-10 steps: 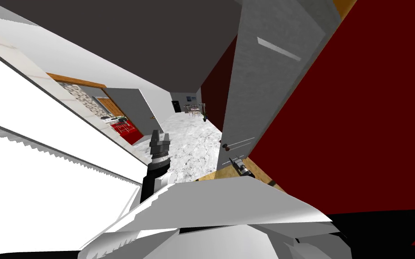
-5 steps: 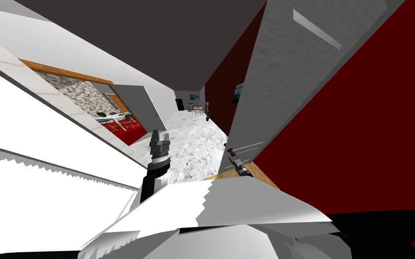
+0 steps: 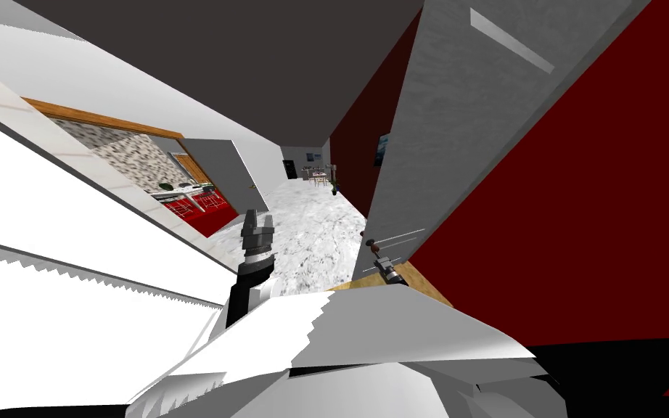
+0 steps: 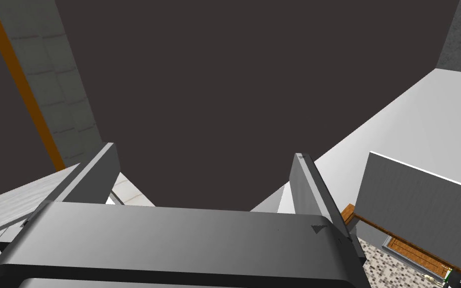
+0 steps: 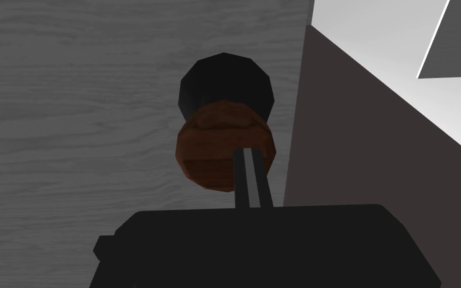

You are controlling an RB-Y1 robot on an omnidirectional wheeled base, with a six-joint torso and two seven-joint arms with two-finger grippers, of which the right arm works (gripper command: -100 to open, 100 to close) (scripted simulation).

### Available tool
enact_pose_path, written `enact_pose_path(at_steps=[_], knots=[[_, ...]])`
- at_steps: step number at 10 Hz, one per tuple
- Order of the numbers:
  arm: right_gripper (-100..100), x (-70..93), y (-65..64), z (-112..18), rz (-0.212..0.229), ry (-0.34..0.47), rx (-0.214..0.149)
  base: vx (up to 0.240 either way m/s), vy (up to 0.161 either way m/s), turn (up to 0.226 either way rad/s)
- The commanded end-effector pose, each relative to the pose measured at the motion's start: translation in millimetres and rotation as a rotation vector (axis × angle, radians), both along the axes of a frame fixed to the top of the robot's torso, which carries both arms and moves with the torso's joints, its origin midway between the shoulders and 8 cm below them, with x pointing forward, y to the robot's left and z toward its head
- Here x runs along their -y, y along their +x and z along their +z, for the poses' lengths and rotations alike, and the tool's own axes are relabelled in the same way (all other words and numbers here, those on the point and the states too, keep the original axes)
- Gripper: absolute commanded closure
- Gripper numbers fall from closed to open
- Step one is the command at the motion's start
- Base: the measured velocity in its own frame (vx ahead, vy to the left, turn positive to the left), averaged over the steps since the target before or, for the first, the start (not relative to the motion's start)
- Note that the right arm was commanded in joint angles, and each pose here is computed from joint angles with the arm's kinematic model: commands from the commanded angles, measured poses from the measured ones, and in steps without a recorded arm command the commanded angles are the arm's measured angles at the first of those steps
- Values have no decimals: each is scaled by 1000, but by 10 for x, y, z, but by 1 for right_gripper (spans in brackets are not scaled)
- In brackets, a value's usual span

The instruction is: Pull the door open

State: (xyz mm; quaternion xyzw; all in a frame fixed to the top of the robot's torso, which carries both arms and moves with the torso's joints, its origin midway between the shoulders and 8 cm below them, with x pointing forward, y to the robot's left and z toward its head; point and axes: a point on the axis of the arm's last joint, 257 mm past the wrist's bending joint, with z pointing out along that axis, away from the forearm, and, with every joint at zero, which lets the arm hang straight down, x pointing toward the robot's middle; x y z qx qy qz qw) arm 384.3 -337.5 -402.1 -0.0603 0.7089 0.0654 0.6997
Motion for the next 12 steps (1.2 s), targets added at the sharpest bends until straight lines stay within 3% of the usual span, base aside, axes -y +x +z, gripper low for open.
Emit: enact_pose_path(at_steps=[1,2,3,9,12], knots=[[100,-22,20,10,3,1,3,0,0,0],[100,-22,20,10,3,1,3,0,0,0],[-100,31,-9,22,4,-2,3,-96,19,-18],[-100,98,-34,82,20,-5,11,-173,-32,-28],[-100,-30,81,86,42,-2,15,139,57,-59]])
